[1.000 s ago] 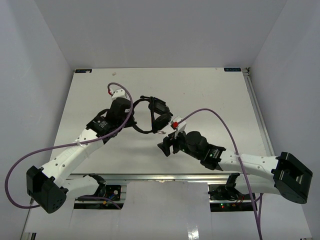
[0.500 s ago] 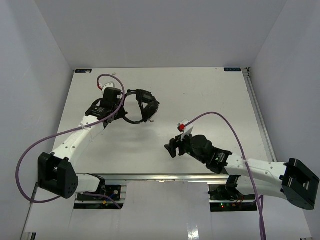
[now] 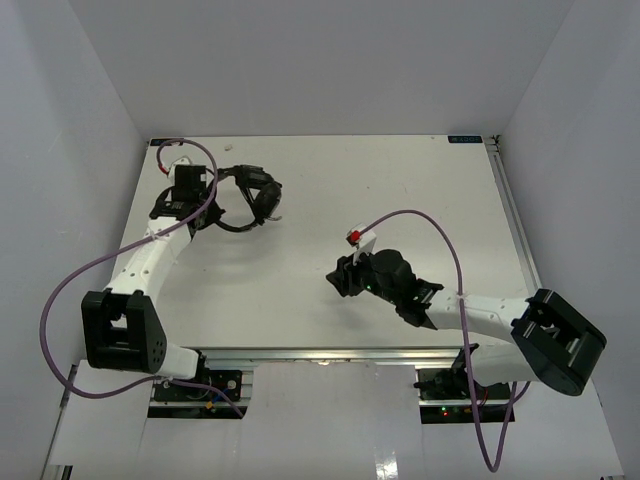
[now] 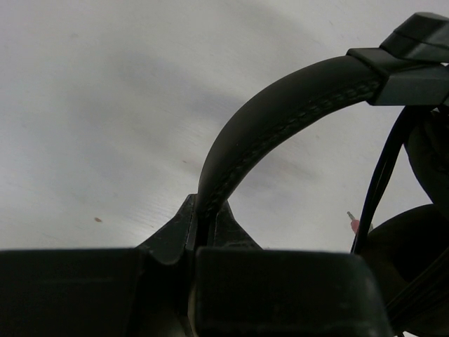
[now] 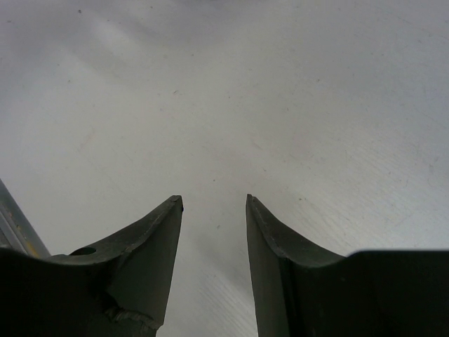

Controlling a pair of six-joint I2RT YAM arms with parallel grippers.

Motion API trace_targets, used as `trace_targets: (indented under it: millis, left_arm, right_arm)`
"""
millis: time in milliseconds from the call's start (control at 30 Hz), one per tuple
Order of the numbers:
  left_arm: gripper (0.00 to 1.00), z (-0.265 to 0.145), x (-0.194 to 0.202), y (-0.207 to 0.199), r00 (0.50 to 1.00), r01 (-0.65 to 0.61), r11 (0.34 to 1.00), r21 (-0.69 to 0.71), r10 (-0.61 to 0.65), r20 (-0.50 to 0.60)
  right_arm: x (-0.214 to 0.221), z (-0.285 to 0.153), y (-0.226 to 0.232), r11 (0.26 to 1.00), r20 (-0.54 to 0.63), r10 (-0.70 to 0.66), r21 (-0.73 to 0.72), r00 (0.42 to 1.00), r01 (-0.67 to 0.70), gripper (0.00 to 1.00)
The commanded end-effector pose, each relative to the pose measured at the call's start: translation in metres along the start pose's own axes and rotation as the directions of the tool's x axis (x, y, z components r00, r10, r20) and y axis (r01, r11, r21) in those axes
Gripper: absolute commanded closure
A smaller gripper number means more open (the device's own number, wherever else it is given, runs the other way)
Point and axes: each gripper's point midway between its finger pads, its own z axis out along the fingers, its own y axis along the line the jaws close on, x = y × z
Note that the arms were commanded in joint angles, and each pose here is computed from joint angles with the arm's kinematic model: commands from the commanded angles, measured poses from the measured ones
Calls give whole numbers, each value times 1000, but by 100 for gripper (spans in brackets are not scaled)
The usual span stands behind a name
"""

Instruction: Wrap the headphones

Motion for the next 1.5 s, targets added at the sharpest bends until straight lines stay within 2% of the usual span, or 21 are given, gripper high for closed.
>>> trace_targets:
  millis: [0,167,300,400,500,633,833,1100,1467]
  left_arm:
    - [100,1,-60,8,986,84,996,45,-89,141]
    - [100,-1,-92,34,961,123,992,5,-120,251]
    - [100,-4,-113,50,920,144,989,-38,-120,373]
    - [100,0,-116,56,908,159,986,-53,-125,399]
    - [100,14,-101,63,916,190,979,-68,-152,372]
    - [100,20,-85,57,912,237,972,-7,-220,346]
    - [100,35,-50,62,919,271,962,-32,-248,307]
    - [100,44,-11,48,939,226,972,-64,-200,281]
    - [100,50,23,32,961,141,987,-80,-117,251]
  right_arm:
    - [-35,10,9,999,110,-6,-52,994,12,53]
    - [-44,27,7,996,95,-1,-87,995,9,56]
    - [-45,27,7,996,98,-1,-92,995,10,56]
    - [-43,23,3,996,99,-4,-85,995,13,57]
    - [-38,22,-4,997,89,0,-74,996,6,56]
    - [-38,22,-8,997,86,11,-79,996,-4,57]
    - [-44,19,-8,996,95,15,-94,995,-7,57]
    - [-47,24,-10,995,93,22,-102,995,-13,57]
    - [-51,43,-8,989,67,52,-145,996,-42,57]
